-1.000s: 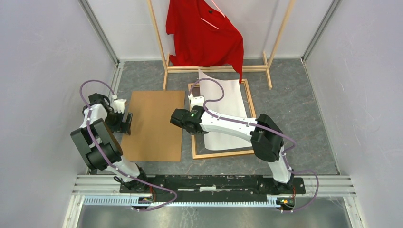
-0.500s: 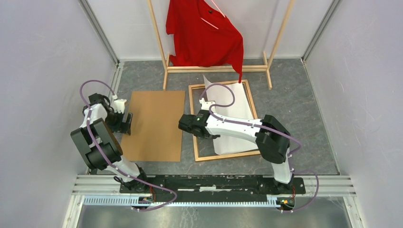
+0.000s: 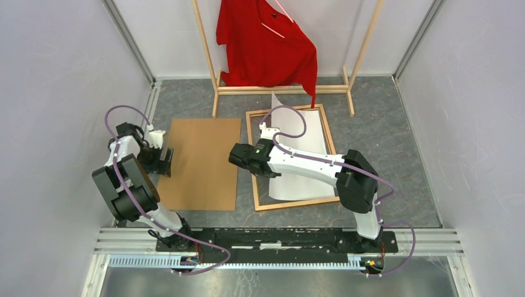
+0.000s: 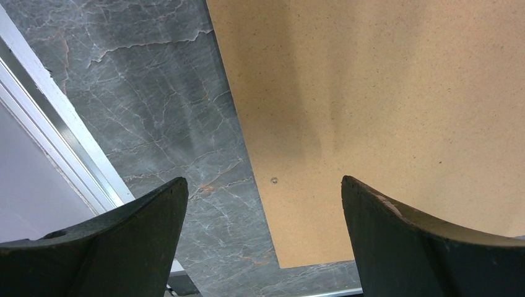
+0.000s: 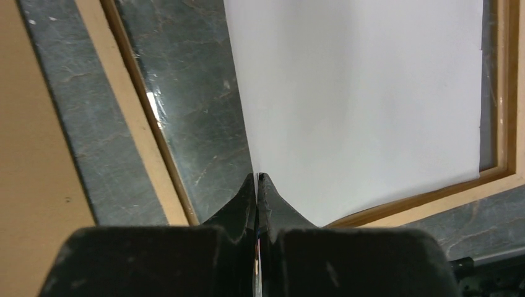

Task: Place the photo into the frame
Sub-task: Turn over the photo from the photo frame.

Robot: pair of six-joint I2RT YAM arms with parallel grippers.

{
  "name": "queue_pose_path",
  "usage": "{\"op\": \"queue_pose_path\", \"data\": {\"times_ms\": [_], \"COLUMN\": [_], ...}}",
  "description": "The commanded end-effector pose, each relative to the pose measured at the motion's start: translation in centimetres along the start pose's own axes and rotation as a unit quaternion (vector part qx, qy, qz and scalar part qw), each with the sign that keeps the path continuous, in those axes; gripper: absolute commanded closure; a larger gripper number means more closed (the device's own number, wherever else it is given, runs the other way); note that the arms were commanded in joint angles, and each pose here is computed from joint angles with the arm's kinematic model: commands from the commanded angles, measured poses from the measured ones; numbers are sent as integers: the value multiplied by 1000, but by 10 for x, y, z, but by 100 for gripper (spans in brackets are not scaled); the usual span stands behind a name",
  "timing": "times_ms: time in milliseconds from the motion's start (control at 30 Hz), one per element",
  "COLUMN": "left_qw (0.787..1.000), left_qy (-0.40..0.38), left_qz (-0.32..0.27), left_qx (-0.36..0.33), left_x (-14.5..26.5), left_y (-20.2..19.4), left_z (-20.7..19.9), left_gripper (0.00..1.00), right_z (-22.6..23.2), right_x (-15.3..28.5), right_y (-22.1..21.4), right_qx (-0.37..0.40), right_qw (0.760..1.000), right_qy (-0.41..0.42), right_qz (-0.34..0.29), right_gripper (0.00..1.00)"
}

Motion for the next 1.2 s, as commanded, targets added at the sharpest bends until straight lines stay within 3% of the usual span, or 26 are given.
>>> {"op": "queue_pose_path", "data": {"times_ms": [0, 467, 800, 1167], "left_qw": [1000, 1000, 1000, 1000], "left_qy": [-8, -15, -12, -13], "left_qz": [-13, -9, -9, -10], "left_qx": [-12, -15, -14, -15], "left_x": [-1, -4, -3, -3], "left_y": [4, 1, 2, 2], "left_z": [-1, -3, -2, -3], "left_gripper": [0, 0, 0, 0], "right_z": [15, -21, -13, -23], "right_x": [10, -8, -12, -16], "right_y": [17, 1, 2, 0], "right_qx": [-43, 31, 97, 150], "right_qw": [999, 997, 994, 985], "right_qy": [21, -62, -39, -80], "right_qz": [-15, -22, -31, -25], "right_gripper": [100, 100, 100, 100]}}
Point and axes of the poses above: each gripper's point midway between its finger pads, its own x axis back along the fingers, its own z axis along the line the jaws close on, y = z × x, the point moved 2 cm from there along x, back along the fingers, and after that the axes turned 8 degrees about x, right-handed, at the moved point
